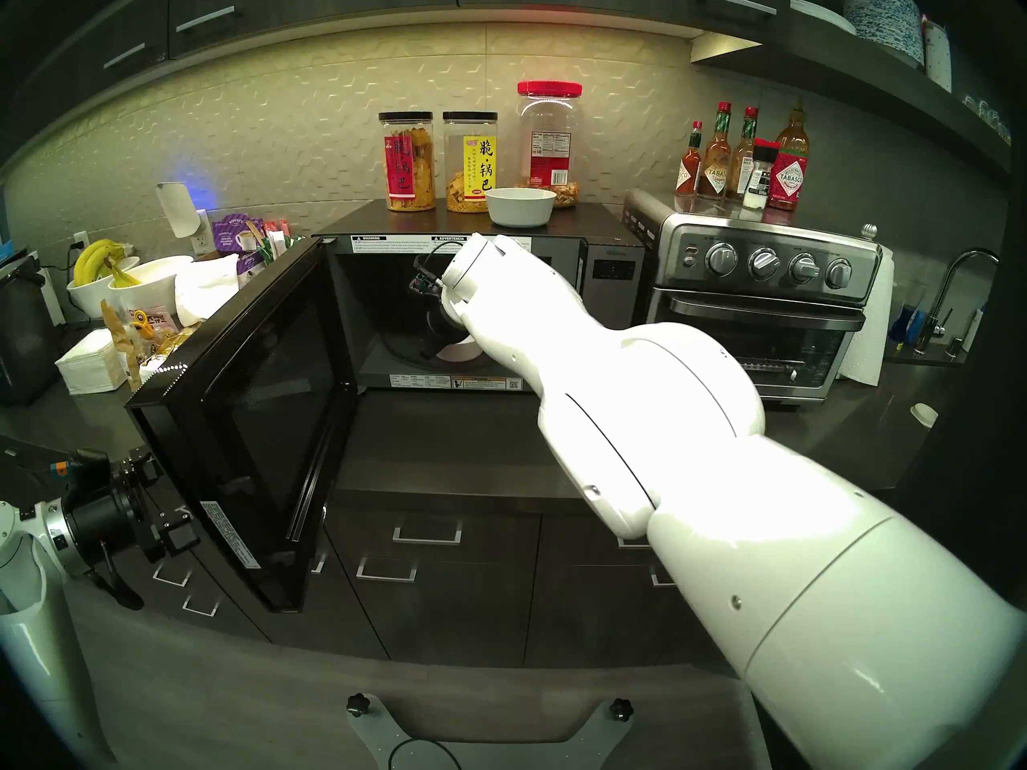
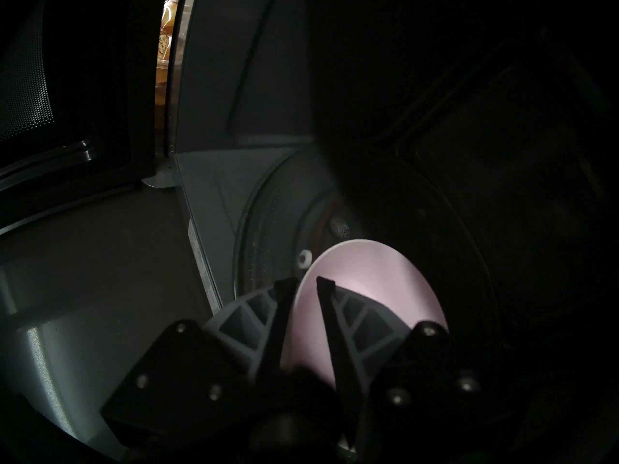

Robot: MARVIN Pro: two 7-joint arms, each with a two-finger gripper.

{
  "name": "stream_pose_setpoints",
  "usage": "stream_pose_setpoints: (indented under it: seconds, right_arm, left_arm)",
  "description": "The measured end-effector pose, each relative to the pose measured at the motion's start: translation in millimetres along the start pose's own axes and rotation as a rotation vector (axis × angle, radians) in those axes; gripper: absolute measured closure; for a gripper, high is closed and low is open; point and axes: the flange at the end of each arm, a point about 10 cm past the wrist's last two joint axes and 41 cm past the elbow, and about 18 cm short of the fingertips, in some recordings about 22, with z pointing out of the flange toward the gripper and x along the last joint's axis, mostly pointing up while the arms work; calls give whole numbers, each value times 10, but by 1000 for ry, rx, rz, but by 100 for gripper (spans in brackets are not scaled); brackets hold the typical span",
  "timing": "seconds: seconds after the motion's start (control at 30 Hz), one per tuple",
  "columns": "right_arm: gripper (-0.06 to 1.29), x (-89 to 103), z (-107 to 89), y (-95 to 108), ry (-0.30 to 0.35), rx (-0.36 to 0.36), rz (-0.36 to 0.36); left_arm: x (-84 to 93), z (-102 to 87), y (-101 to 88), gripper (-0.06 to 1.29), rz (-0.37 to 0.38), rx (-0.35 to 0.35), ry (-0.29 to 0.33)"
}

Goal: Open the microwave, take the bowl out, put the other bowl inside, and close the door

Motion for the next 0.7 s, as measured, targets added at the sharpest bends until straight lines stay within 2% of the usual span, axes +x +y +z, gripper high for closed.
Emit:
stream_pose_setpoints:
  seconds: [0.37,0.5,0.7]
  right_arm:
    - [72,62,-45,6,16,19,-14]
    - [60,83,-102,46,27,26,-12]
    - [51,101,-200,102,44,41,-2]
  left_arm:
    - [0,0,0,-1,0,0,0]
    - [0,0,0,-1,0,0,0]
    - [0,0,0,-1,0,0,0]
